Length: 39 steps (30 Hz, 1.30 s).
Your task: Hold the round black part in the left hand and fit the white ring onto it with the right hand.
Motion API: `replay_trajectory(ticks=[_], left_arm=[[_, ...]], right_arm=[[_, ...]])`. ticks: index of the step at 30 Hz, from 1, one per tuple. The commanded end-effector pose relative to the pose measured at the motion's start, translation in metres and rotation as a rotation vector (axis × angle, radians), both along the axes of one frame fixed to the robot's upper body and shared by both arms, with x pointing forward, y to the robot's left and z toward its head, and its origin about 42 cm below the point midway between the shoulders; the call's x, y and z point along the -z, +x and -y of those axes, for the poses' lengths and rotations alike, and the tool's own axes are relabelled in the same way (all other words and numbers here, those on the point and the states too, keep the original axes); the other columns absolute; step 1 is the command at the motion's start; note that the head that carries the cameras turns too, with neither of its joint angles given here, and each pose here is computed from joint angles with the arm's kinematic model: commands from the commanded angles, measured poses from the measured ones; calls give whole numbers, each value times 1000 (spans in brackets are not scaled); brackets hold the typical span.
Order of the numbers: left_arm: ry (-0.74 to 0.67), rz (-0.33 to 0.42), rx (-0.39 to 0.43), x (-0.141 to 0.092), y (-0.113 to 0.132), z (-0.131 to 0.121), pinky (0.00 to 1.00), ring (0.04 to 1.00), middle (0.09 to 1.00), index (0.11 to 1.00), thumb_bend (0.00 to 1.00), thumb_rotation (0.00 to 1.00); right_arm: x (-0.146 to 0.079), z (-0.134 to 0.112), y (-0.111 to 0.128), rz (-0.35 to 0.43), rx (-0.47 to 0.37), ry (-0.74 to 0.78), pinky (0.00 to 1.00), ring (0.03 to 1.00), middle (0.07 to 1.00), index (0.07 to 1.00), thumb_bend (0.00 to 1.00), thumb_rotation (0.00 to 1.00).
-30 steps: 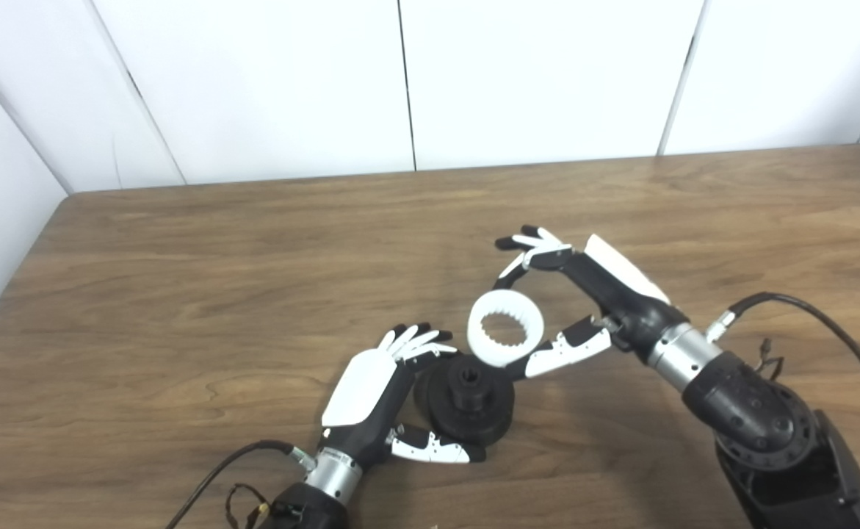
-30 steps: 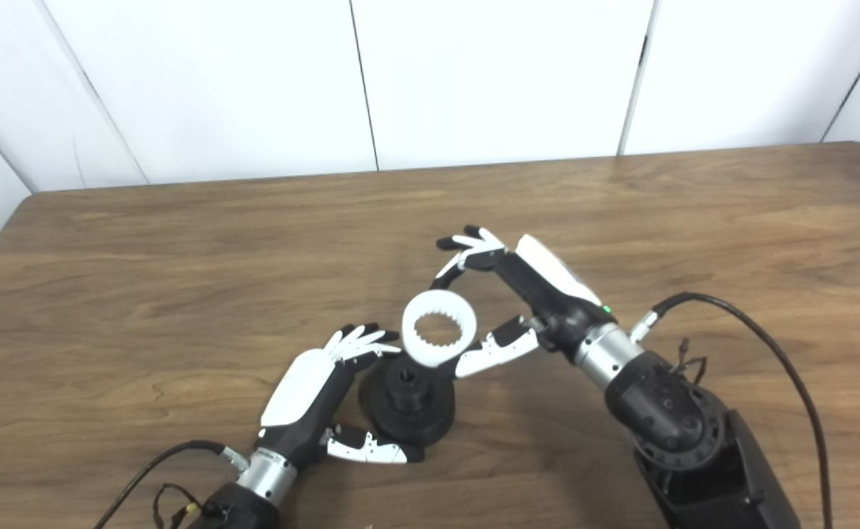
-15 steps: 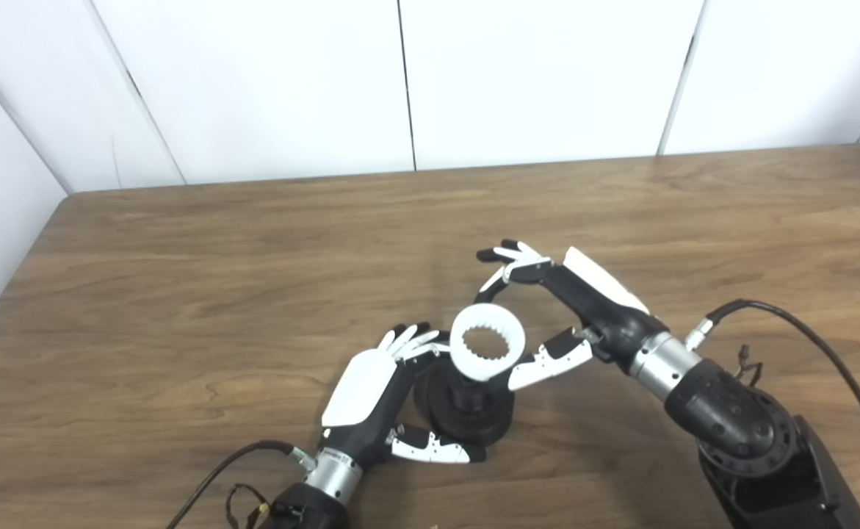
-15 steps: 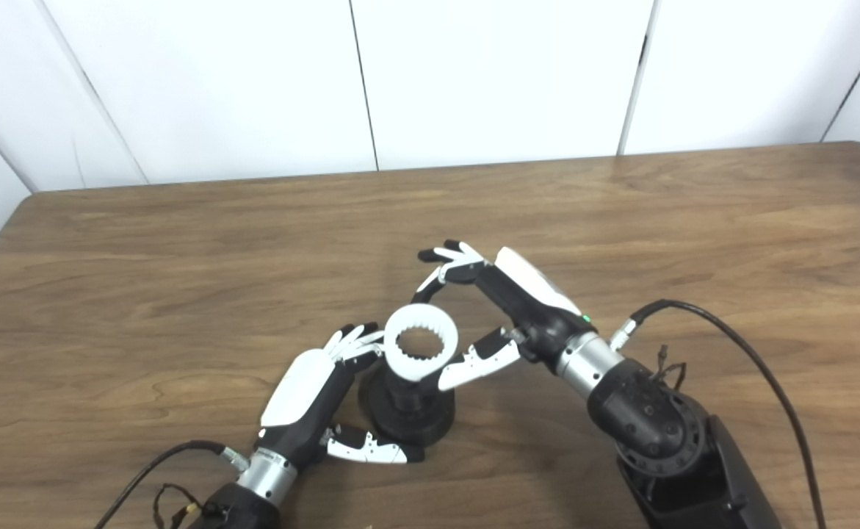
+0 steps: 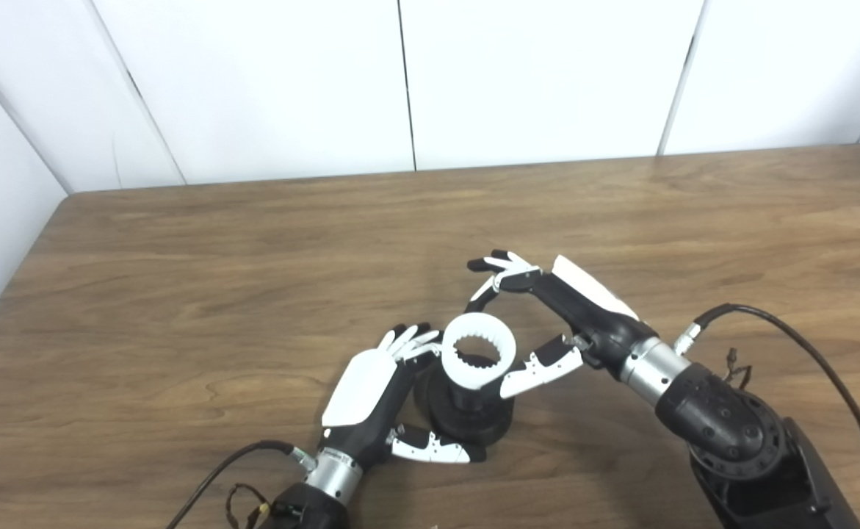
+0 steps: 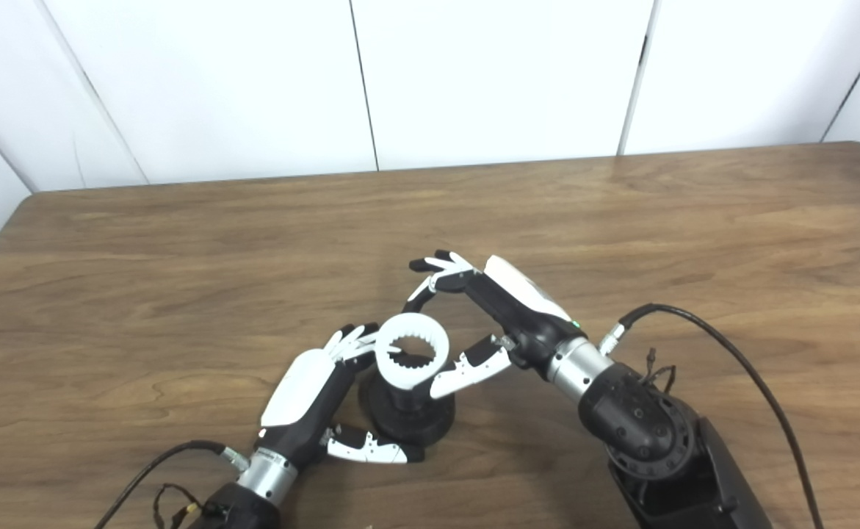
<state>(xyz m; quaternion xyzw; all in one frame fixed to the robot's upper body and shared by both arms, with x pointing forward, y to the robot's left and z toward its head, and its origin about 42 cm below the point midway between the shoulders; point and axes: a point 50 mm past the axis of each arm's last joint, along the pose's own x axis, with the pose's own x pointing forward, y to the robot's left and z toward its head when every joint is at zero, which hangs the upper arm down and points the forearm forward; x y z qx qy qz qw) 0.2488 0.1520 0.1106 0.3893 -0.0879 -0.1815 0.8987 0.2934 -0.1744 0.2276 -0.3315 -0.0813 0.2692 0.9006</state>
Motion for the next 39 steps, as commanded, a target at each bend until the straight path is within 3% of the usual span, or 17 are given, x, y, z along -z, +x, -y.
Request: replay_trajectory(ticks=[1,39], left_arm=[[35,-50,-9,9,0,-2,1000,958,880,678,916,324],[29,-48,-13,7,1,2,1000,958,882,672,911,324]], right_arm=[[-12,-4,5,48,-13,6,1000,1000,911,491,523,157],[3,-5,3,-3,-33,-29,1000,1000,902,491,524,156]])
